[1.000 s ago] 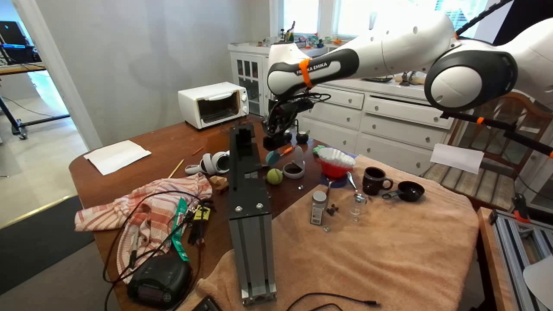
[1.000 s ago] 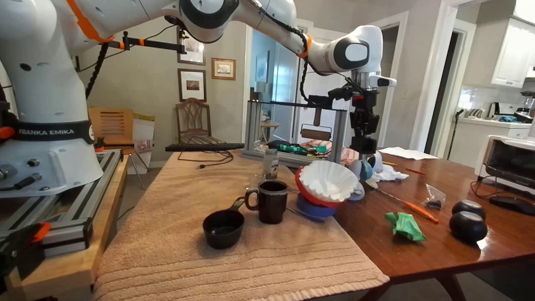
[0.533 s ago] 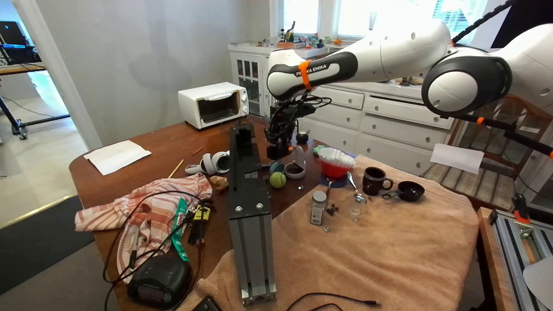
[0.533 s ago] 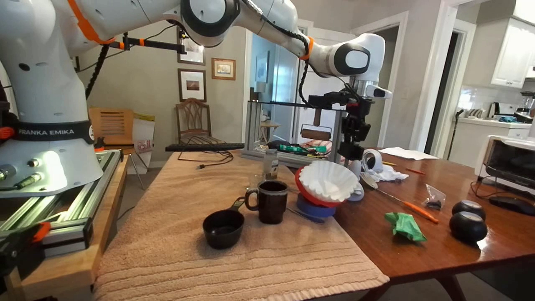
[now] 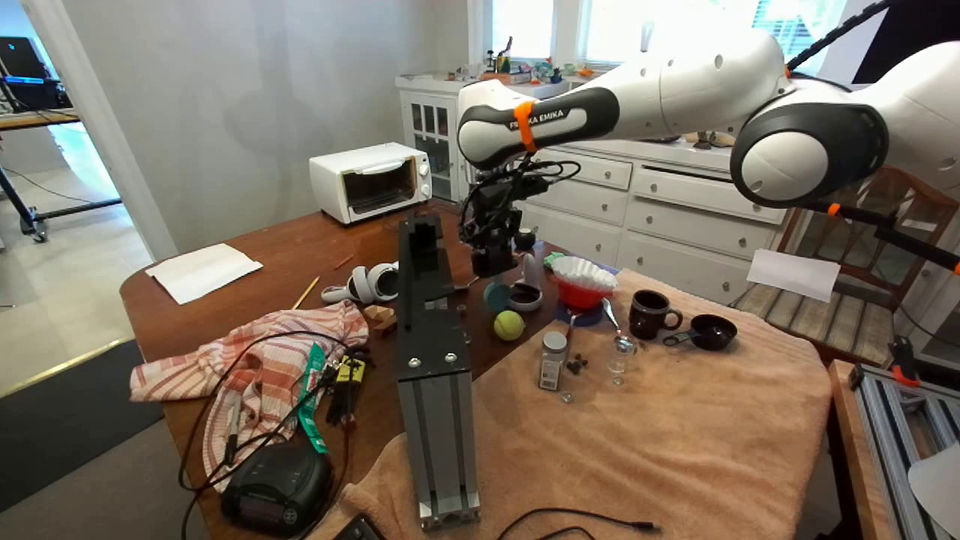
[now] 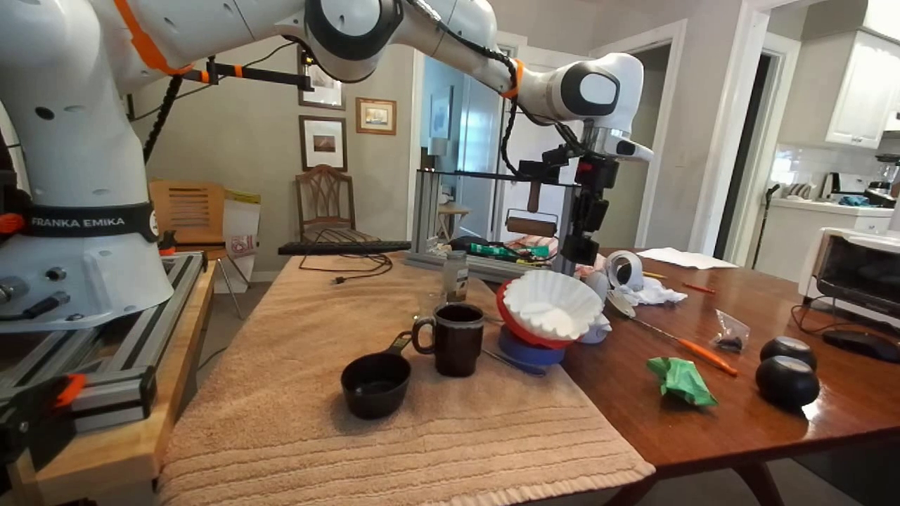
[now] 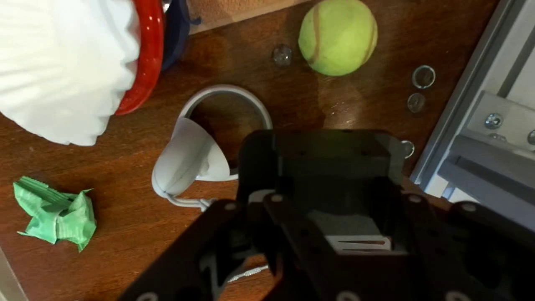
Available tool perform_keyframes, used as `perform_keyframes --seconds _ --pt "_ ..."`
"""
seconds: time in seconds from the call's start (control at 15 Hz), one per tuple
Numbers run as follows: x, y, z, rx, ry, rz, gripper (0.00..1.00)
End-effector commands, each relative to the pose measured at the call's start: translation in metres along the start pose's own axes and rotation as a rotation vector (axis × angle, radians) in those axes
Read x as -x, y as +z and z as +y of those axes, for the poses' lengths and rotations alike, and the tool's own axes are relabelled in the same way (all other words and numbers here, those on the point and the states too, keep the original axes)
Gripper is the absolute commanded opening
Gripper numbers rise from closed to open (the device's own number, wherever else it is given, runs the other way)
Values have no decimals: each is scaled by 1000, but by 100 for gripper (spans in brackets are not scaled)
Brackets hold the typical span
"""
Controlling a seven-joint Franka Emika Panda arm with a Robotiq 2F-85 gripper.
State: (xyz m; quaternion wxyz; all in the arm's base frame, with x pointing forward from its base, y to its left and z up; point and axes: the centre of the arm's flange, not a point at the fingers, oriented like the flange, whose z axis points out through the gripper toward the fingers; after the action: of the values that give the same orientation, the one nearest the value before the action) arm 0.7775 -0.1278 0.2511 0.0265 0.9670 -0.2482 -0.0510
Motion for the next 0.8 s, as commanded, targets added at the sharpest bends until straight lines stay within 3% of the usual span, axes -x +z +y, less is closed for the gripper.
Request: perform_keyframes --seconds 0.0,0.2,0.27,0.73 --pt "0 0 0 1 3 0 47" --pt "0 0 0 4 7 -1 47" --pt "3 -3 6 -10 -24 3 22" --pt "34 -37 53 -93 -162 31 22"
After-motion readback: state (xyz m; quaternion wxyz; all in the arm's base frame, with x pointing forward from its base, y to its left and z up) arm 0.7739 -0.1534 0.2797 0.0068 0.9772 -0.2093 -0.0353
